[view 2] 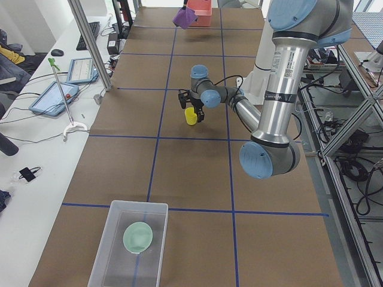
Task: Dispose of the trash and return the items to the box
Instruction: 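Lift the purple cloth with the right gripper while the left gripper grasps the yellow cup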
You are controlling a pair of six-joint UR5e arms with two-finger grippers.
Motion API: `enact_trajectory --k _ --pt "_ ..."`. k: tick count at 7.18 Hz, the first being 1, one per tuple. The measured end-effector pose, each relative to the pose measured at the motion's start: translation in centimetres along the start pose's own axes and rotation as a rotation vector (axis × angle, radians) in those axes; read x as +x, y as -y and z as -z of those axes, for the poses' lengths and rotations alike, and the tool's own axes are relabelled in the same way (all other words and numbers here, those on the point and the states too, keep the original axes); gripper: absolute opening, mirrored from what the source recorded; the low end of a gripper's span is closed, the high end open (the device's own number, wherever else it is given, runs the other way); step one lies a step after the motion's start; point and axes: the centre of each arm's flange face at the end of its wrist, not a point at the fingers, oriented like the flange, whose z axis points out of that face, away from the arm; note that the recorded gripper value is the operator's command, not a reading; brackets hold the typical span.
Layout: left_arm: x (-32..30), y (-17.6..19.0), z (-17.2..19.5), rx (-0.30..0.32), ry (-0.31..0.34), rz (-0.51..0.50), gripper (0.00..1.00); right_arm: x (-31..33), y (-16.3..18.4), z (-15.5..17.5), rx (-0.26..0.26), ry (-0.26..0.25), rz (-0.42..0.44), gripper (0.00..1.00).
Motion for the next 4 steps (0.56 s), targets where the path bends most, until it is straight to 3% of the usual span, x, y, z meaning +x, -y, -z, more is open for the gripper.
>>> enact_trajectory --k 2,4 --pt "0.0 0.2 -0.7 -0.003 0.011 0.003 0.00 1.8 -1.2 0.9 0.007 -0.010 0.004 0.00" --pt "0.3 0.4 -1.0 -0.003 0.014 0.006 0.00 5.5 -3.0 2.9 0.028 -0.026 0.034 0.00"
